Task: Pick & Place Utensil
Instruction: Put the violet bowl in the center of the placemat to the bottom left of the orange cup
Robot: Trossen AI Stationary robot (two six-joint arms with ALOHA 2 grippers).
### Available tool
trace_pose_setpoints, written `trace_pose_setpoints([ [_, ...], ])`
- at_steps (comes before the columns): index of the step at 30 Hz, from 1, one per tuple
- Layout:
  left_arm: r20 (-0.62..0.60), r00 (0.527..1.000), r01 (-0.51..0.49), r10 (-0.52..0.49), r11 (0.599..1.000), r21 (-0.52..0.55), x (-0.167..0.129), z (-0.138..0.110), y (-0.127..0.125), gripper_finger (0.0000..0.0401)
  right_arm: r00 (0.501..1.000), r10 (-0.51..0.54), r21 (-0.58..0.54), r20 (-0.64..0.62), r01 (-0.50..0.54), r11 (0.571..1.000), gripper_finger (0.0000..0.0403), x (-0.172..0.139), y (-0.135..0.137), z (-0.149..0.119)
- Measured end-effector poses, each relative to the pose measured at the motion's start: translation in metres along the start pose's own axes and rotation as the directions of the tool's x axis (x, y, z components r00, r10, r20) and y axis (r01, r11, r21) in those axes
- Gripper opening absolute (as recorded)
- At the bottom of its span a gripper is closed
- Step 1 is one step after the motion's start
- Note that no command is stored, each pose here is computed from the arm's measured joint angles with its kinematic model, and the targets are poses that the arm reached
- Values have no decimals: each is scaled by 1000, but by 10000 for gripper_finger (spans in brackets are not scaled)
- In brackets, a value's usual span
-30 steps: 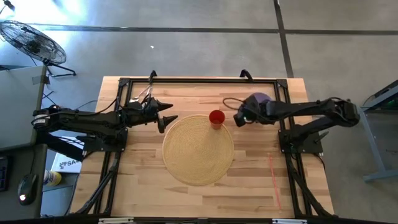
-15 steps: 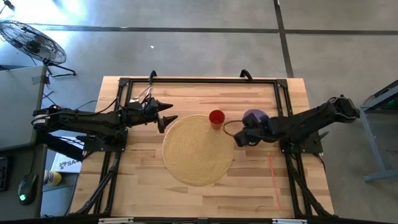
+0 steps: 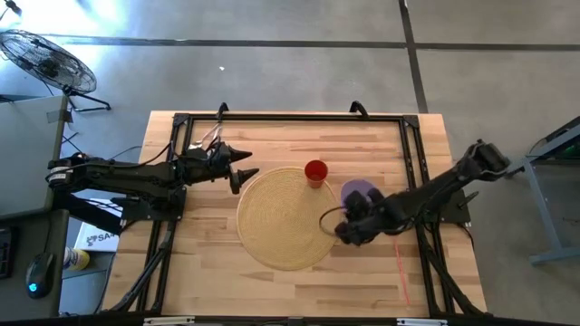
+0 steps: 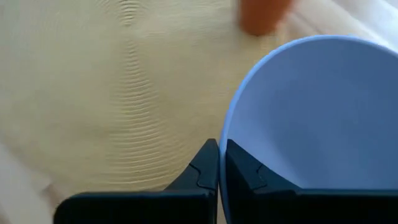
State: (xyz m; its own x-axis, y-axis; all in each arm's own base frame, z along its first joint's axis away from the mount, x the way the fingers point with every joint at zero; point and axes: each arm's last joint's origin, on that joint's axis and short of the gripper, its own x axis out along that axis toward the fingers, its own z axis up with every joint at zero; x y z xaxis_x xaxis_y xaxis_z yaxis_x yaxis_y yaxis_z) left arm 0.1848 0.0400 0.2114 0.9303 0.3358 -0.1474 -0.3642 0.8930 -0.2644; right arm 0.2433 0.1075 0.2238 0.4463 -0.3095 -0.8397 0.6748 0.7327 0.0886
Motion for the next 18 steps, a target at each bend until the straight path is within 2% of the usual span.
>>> trace_pose_setpoints([
  [4,-20,1000,3,-3,1000,3,0,-2,0,340,1000,27,-136,-14,-29,990,1,3,42,6],
  [8,-26,1000,3,-3,1000,4,0,-2,0,340,997,62,-270,-47,-73,960,5,9,80,13],
  [14,-27,1000,3,-2,1000,4,0,-2,0,340,988,108,-424,-106,-144,894,2,19,122,18],
  [18,-27,1000,3,-2,1000,4,0,-2,0,340,989,124,-512,-75,-145,847,6,23,141,24],
])
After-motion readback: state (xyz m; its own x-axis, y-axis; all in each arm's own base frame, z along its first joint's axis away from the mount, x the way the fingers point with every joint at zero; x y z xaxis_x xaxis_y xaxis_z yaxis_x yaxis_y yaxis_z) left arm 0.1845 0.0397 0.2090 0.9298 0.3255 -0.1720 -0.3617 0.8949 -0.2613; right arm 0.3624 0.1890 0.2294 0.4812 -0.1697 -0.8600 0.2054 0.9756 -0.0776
